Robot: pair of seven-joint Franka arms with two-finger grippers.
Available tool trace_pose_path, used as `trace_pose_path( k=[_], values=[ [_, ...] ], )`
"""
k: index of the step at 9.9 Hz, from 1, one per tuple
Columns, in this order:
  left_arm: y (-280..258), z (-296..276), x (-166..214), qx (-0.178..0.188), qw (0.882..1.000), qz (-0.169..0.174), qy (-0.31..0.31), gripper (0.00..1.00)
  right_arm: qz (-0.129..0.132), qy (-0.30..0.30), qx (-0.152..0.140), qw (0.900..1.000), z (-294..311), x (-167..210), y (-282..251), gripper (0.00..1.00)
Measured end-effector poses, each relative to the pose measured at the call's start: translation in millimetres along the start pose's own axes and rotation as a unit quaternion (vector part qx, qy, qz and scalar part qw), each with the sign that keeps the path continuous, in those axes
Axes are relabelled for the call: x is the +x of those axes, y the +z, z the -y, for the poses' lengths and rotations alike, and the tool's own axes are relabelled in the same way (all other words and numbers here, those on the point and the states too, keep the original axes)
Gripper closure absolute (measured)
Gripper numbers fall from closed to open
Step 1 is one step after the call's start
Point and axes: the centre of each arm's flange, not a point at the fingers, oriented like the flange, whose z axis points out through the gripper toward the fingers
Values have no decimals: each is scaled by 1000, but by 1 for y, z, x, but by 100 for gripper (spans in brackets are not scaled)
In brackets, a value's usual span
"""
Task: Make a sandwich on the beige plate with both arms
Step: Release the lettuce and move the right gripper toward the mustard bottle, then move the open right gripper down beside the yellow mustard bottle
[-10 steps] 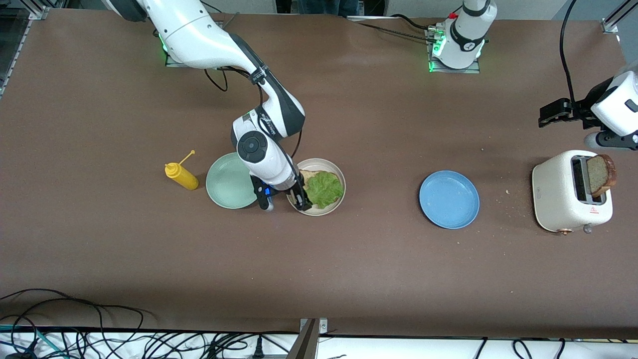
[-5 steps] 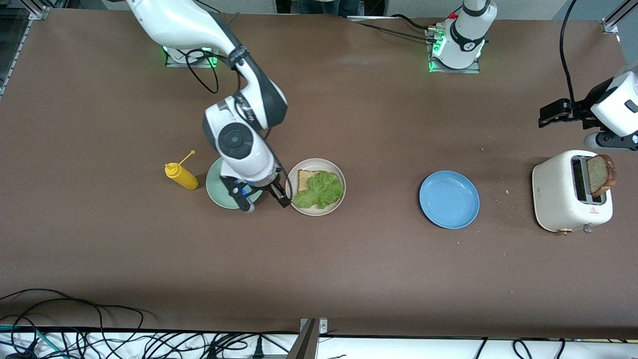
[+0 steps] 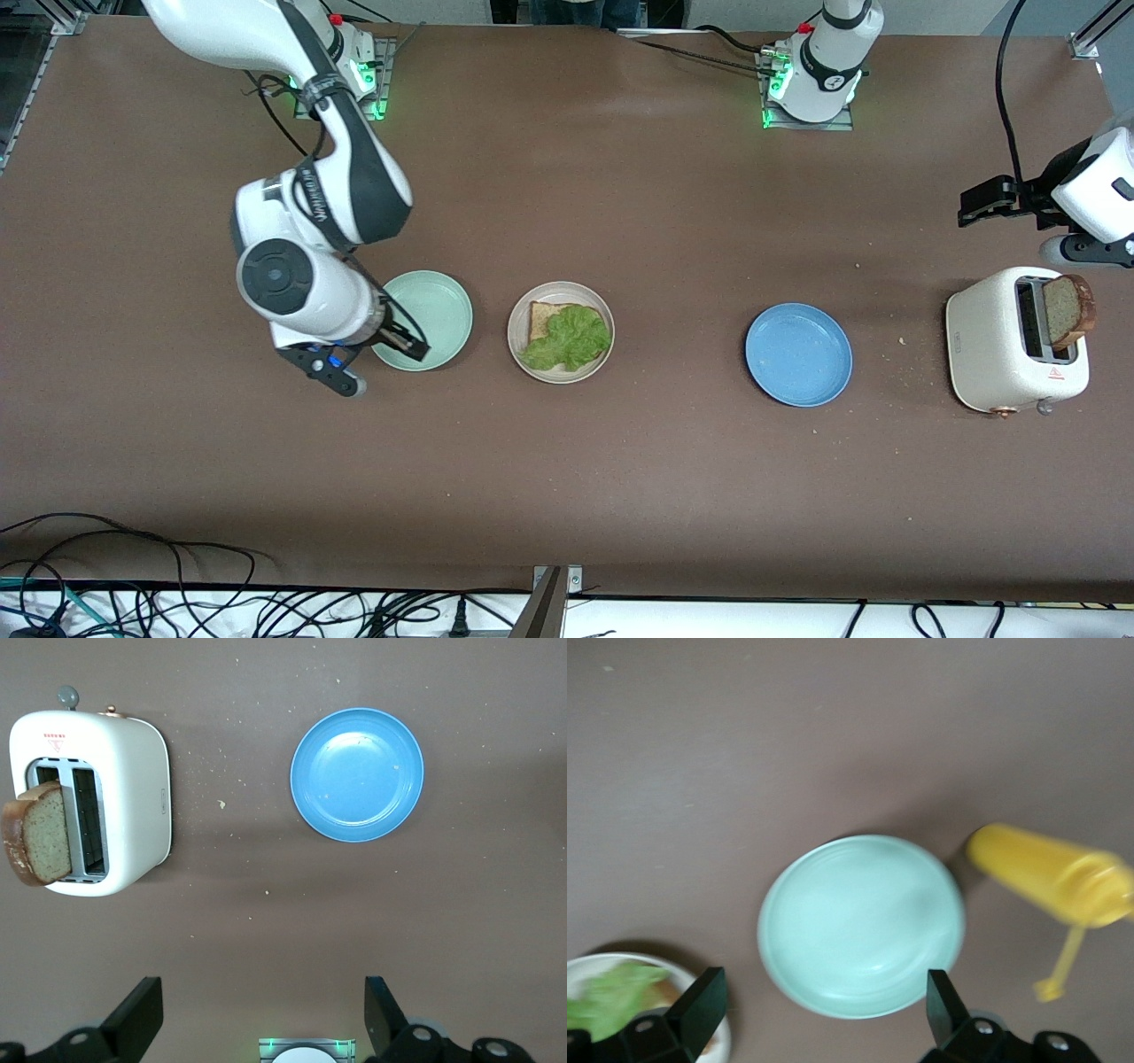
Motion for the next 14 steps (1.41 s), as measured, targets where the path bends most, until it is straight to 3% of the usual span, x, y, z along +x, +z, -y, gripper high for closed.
trace_pose_path(
  k=[3,6,10,12,14],
  values=[
    [-7,1,-1,0,1000,-10,-1,0,9,-108,-24,994,-78,36,-29,0],
    [-9,1,-1,0,1000,-12,-1,0,20,-217,-19,976,-176,59,-64,0],
    [-9,1,-1,0,1000,-12,-1,0,47,-325,54,943,-262,79,-54,0],
    [-9,1,-1,0,1000,-11,-1,0,49,-379,115,917,-296,86,-21,0],
    [-8,1,0,0,1000,-11,-2,0,41,-399,169,900,-329,89,19,0]
  ],
)
